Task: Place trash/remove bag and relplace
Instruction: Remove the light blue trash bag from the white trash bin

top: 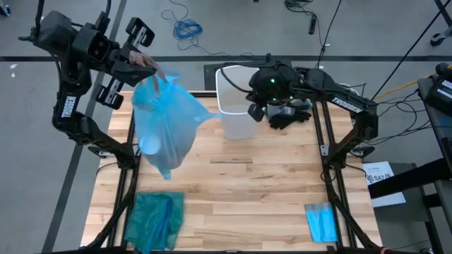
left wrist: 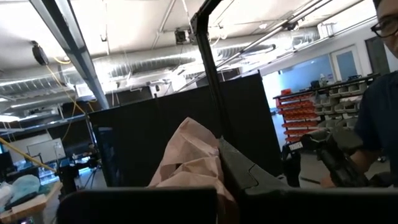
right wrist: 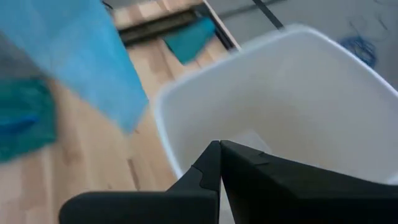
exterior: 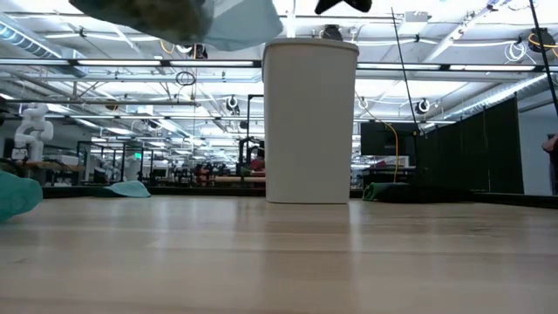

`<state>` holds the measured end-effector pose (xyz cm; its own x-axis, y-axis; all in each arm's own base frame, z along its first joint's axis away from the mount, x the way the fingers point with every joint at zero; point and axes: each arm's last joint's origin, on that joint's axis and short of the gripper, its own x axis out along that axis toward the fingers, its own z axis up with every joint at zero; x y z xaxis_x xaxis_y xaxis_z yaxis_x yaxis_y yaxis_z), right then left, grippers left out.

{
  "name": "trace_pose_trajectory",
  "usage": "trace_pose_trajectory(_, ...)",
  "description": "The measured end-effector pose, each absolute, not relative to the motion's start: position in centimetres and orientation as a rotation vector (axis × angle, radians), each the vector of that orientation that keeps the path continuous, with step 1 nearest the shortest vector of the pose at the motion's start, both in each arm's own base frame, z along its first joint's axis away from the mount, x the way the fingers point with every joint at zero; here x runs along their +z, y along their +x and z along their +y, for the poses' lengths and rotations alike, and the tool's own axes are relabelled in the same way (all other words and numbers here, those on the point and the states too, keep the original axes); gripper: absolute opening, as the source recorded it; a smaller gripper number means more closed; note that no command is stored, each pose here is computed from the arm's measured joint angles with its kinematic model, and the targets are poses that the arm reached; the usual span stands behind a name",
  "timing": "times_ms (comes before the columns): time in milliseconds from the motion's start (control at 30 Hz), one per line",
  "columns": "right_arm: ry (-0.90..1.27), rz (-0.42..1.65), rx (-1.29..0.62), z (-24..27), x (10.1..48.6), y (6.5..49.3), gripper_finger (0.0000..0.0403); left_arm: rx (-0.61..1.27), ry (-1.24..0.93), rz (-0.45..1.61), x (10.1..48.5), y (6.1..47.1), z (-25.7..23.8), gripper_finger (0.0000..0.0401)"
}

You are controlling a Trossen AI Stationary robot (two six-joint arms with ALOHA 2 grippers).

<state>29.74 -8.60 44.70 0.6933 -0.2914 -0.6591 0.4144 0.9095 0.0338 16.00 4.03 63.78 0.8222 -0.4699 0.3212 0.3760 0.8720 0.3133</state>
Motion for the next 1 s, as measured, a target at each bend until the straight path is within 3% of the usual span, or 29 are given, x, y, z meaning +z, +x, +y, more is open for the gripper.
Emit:
trace_pose_trajectory(533,0.145,0.676,-0.364,-8.6,45.0,29.9,0.0000,-0.438,0.228,-0.315,62.8,16.4,4.2,0.0000)
trace_pose_trajectory(767,-0.045,0.712,-0.354,-8.9,44.3,31.0,0.0000,-0.448,0.220,-0.309,62.8,16.4,4.2,0.0000)
trace_pose_trajectory(1000,-0.103,0.739,-0.374,-11.3,43.0,32.4,0.0000,-0.486,0.190,-0.258,62.3,16.5,4.2,0.0000)
